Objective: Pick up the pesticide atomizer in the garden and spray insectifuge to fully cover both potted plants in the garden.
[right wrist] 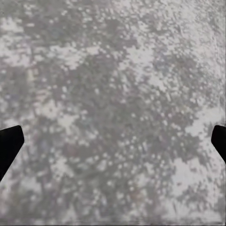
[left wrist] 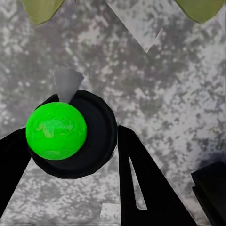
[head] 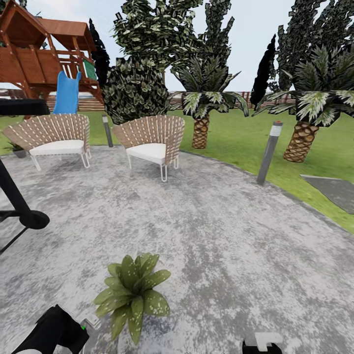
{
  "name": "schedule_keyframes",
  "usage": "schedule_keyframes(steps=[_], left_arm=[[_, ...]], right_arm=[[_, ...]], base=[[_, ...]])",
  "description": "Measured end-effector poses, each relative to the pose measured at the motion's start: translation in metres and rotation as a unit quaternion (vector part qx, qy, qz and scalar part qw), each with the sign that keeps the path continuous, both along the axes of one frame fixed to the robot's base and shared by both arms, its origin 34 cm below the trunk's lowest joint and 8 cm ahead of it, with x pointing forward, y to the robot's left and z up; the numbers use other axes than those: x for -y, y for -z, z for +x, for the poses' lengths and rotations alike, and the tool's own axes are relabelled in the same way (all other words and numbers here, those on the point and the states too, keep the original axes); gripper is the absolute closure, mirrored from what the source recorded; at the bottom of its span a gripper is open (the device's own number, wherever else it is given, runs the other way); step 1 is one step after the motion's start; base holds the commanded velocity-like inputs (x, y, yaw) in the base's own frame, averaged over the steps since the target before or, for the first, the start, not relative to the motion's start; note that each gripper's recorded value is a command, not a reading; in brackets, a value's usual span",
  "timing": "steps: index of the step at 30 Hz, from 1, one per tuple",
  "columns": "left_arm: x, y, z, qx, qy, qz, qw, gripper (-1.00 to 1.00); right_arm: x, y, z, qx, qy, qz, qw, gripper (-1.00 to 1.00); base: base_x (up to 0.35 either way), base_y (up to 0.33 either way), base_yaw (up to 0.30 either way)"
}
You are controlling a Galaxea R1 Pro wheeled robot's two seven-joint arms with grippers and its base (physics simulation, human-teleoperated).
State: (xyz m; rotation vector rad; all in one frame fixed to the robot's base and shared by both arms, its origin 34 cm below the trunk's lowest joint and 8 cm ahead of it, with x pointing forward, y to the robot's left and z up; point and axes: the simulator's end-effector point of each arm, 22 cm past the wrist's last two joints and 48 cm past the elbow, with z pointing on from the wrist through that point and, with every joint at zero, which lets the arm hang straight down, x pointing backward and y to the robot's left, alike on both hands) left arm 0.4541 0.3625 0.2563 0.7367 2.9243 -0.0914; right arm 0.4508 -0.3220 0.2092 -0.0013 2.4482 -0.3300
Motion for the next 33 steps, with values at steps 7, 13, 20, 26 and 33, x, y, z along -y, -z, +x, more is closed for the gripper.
schedule_keyframes(steps=[7, 13, 20, 26, 33], left_arm=[[-0.004, -0.001, 0.000, 0.001, -0.003, 0.002, 1.0000, 1.00], [-0.003, -0.001, 0.000, 0.001, -0.003, 0.002, 1.0000, 1.00], [0.015, 0.001, 0.002, 0.002, 0.005, -0.009, 0.9999, 1.00], [0.020, 0.002, 0.002, 0.002, 0.007, -0.013, 0.9999, 1.00], [0.022, -0.001, 0.005, 0.005, 0.004, -0.017, 0.9998, 1.00]], right_arm=[[0.000, 0.000, 0.000, 0.000, 0.000, 0.000, 1.0000, -1.00], [0.001, 0.000, 0.000, 0.000, 0.000, 0.000, 1.0000, -1.00], [-0.011, 0.001, -0.001, -0.002, -0.006, 0.005, 1.0000, -1.00], [-0.010, 0.001, 0.000, -0.001, -0.005, 0.005, 1.0000, -1.00], [-0.009, 0.001, 0.000, 0.000, -0.003, 0.004, 1.0000, -1.00]], base=[[-0.002, 0.088, 0.000], [0.071, 0.179, 0.000], [0.001, 0.005, 0.000], [0.000, 0.000, 0.000], [0.000, 0.000, 0.000]])
